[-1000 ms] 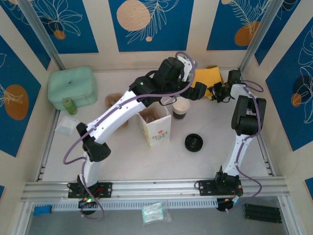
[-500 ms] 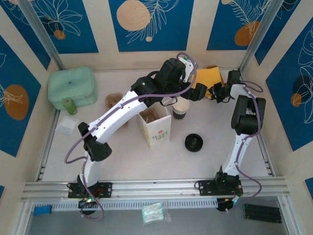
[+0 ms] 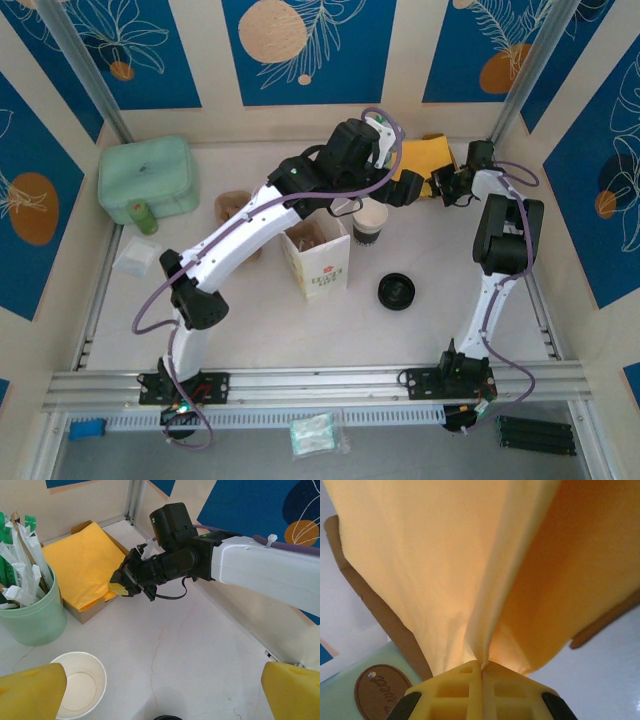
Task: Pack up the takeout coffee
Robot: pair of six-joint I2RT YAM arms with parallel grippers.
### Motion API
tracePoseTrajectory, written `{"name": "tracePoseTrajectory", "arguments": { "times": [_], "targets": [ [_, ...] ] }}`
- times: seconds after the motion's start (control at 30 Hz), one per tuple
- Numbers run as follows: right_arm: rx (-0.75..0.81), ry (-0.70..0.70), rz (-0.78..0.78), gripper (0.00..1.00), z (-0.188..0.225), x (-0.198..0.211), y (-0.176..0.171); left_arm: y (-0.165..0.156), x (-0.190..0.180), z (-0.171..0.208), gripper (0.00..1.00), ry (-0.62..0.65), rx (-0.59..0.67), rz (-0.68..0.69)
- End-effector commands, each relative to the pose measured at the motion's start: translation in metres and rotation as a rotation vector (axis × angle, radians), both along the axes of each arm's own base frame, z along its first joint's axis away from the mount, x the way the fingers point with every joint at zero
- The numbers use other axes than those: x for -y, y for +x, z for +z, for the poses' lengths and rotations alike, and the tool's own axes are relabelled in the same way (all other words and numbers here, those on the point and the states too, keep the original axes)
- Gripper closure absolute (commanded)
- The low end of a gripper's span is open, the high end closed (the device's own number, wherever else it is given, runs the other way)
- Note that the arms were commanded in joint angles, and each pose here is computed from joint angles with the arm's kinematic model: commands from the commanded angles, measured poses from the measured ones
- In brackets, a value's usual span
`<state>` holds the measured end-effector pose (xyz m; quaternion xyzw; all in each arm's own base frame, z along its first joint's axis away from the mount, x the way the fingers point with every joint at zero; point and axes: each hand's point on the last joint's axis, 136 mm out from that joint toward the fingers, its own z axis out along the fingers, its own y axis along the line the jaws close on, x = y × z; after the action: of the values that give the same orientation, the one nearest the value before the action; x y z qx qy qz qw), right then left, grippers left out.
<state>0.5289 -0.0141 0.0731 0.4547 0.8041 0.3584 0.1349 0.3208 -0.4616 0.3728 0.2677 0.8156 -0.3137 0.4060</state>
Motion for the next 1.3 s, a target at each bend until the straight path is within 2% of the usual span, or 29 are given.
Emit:
{"name": "tracePoseTrajectory", "arguments": {
  "times": [0.0,0.3,0.57,0.9,1.27],
  "targets": [
    [0.111,0.013,0.013,1.0,0.047,0.001,0.006,-0.007,0.006,0.008,0.01,-0.016,0.01,-0.03],
    [0.256,-0.011,-0.002,1.0,0.115,0.008,0.004,-0.007,0.005,0.019,0.01,-0.044,0.023,-0.03],
    [0.365,-0.043,-0.01,1.0,0.172,0.009,-0.011,-0.008,-0.001,0.039,0.01,-0.078,0.061,-0.022],
    [0.508,-0.079,-0.009,1.0,0.245,0.001,-0.049,-0.012,-0.018,0.066,0.01,-0.108,0.115,0.006],
    [0.668,-0.115,0.018,1.0,0.324,-0.019,-0.107,-0.013,-0.048,0.092,0.01,-0.112,0.183,0.072]
  ]
}}
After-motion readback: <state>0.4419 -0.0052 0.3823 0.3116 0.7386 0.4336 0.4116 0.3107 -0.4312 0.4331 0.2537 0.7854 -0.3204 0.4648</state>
